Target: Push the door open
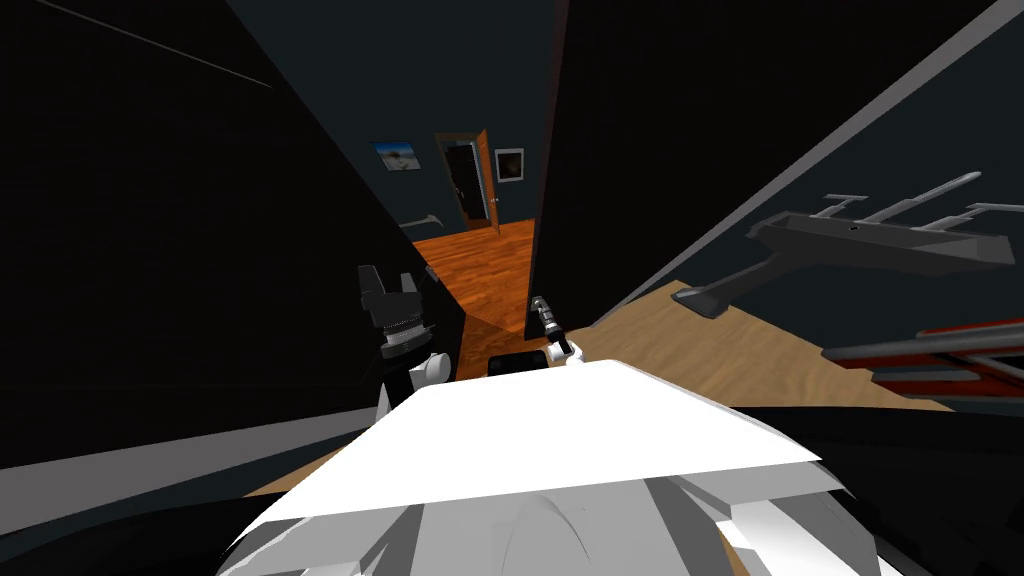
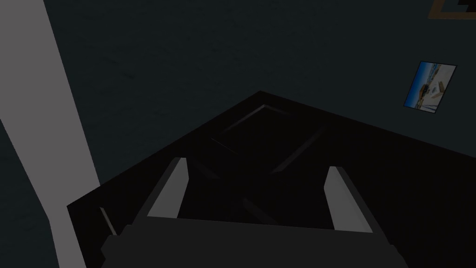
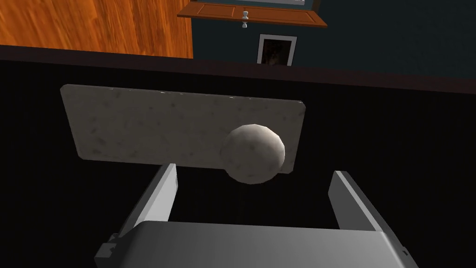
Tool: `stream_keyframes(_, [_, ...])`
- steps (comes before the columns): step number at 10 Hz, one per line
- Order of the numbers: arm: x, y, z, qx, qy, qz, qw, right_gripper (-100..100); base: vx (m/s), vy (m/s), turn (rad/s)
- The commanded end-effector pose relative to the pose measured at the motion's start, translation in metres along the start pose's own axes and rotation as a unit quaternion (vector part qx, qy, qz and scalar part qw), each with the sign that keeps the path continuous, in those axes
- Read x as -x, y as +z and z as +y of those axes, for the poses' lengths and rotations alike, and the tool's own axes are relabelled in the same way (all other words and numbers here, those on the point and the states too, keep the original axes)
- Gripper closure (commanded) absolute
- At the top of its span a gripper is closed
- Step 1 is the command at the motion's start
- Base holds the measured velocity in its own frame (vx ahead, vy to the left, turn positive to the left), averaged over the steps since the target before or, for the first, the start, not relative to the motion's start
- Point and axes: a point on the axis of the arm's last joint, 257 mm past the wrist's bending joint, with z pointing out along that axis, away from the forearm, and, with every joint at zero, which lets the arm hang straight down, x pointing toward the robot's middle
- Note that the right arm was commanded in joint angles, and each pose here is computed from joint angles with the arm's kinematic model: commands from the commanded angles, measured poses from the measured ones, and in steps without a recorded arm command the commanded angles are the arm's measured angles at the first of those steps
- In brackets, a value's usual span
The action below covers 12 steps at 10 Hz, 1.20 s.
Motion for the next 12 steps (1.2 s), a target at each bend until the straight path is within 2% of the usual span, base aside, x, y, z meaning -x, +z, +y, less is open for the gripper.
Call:
stream_keyframes(1, [-0.004, 0.0009, 0.001, 0.002, 0.005, -0.002, 1.0000, -100, 0.191, 0.013, 0.018])
stream_keyframes(2, [-0.003, 0.0004, 0.000, 0.001, 0.003, -0.001, 1.0000, -100, 0.080, 0.004, -0.003])
stream_keyframes(3, [-0.003, 0.0004, 0.000, 0.001, 0.003, -0.001, 1.0000, 100, -0.018, 0.003, 0.001])
stream_keyframes(8, [-0.003, 0.0004, 0.000, 0.001, 0.003, -0.001, 1.0000, 100, -0.013, -0.001, 0.002])
stream_keyframes(9, [0.009, -0.0005, -0.002, -0.002, -0.002, -0.009, 1.0000, 100, 0.098, 0.043, -0.031])
stream_keyframes(12, [0.024, -0.0007, -0.002, -0.003, -0.008, -0.021, 0.9997, 100, 0.150, 0.044, -0.027])
